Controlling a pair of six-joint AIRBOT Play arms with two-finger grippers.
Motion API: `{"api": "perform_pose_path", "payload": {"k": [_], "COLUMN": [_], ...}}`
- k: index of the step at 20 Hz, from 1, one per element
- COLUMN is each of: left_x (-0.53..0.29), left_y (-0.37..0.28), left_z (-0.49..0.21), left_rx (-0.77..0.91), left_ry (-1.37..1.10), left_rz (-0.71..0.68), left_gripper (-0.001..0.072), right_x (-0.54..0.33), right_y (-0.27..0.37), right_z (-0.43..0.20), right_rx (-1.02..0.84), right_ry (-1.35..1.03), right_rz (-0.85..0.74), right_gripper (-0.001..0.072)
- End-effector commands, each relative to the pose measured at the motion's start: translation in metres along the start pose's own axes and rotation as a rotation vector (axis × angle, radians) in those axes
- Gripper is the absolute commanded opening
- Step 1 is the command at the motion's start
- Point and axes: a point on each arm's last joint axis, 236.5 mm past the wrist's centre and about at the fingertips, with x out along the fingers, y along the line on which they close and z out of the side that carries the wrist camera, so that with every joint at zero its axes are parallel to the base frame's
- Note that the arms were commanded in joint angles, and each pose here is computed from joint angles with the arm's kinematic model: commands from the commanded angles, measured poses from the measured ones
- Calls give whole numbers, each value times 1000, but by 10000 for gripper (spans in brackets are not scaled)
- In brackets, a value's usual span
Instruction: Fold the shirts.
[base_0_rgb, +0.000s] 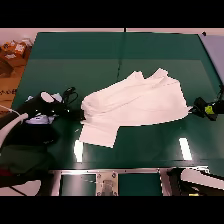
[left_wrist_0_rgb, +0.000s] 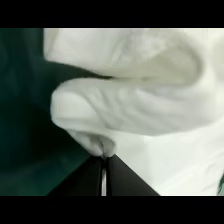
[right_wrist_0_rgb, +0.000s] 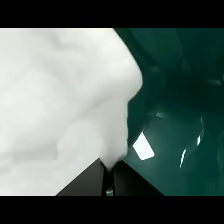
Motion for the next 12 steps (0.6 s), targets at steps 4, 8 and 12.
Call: {"api": "perform_pose_path", "payload": {"k": [4,8,12], "left_x": [-193,-425,-570], "left_y": [-98,-234,-325], "left_z": [91,90,-3], "left_rx": [299,559,738], "left_ry": [-398,-1005,-1370], "left_rz": [124,131,86], "left_gripper": [25,26,26], "right_x": [-145,-338,-506], "right_y": [109,196,250], "right_z": [46,39,-34], "right_rx": [-175,-301,-403], "right_ry": [-294,-752,-1205], "right_rz": [191,309,414], "right_gripper": [14,14,14]}}
